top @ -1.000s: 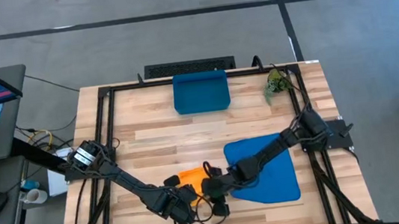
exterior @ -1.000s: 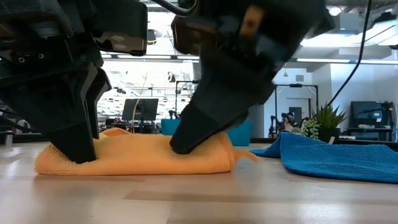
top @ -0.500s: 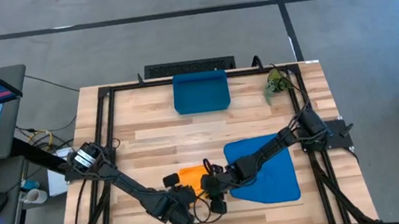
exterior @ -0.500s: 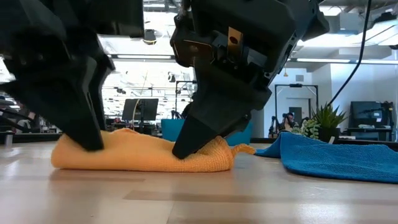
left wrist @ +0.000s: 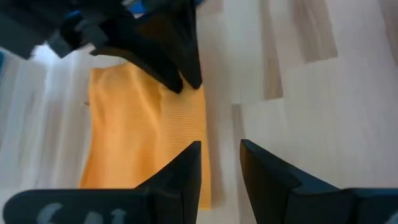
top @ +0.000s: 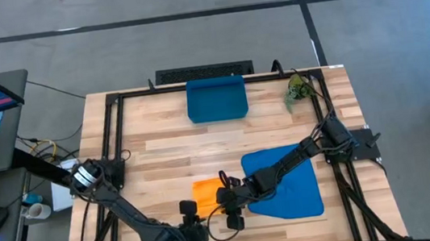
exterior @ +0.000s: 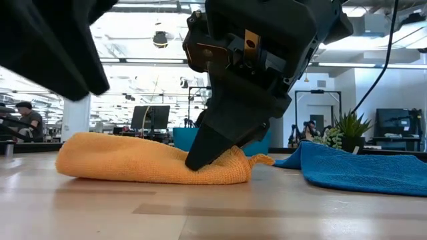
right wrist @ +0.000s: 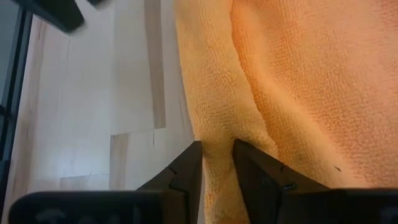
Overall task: Roll microfiber towels into tight, uniform cylinder then place into a basket
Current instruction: Roll the yellow microfiber cloth
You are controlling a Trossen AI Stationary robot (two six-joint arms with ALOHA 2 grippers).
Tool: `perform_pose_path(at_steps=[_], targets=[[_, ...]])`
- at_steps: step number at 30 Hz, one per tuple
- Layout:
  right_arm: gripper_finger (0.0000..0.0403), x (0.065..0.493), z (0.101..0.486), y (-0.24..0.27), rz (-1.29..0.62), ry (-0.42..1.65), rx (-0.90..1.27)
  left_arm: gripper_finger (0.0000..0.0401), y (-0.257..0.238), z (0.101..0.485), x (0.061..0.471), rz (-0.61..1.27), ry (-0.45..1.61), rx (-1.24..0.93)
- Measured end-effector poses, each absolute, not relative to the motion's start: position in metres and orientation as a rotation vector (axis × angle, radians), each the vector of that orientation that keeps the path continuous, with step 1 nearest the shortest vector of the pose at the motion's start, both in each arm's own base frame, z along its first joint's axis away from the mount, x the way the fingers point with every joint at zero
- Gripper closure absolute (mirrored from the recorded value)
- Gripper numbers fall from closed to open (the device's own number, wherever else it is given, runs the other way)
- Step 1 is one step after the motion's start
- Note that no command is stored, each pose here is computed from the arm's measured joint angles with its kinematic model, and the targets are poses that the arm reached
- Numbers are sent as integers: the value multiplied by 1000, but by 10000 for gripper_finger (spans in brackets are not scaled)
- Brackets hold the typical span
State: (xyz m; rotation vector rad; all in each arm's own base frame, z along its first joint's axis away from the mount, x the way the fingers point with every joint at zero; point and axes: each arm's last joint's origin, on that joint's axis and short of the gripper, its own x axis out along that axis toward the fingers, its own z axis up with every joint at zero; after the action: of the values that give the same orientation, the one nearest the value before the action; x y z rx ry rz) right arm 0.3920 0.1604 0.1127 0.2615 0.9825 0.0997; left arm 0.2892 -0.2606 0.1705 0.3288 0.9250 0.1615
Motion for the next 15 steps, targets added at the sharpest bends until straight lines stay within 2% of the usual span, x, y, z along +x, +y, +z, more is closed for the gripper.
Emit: perform_pose_path(at_steps=[5, 15], targets=[[282, 392, 112, 160, 100, 984, 262, 298, -241, 154, 296, 192, 953, 330], [282, 392, 112, 160, 100, 984, 262, 299, -215, 126, 299, 169, 1028, 198]])
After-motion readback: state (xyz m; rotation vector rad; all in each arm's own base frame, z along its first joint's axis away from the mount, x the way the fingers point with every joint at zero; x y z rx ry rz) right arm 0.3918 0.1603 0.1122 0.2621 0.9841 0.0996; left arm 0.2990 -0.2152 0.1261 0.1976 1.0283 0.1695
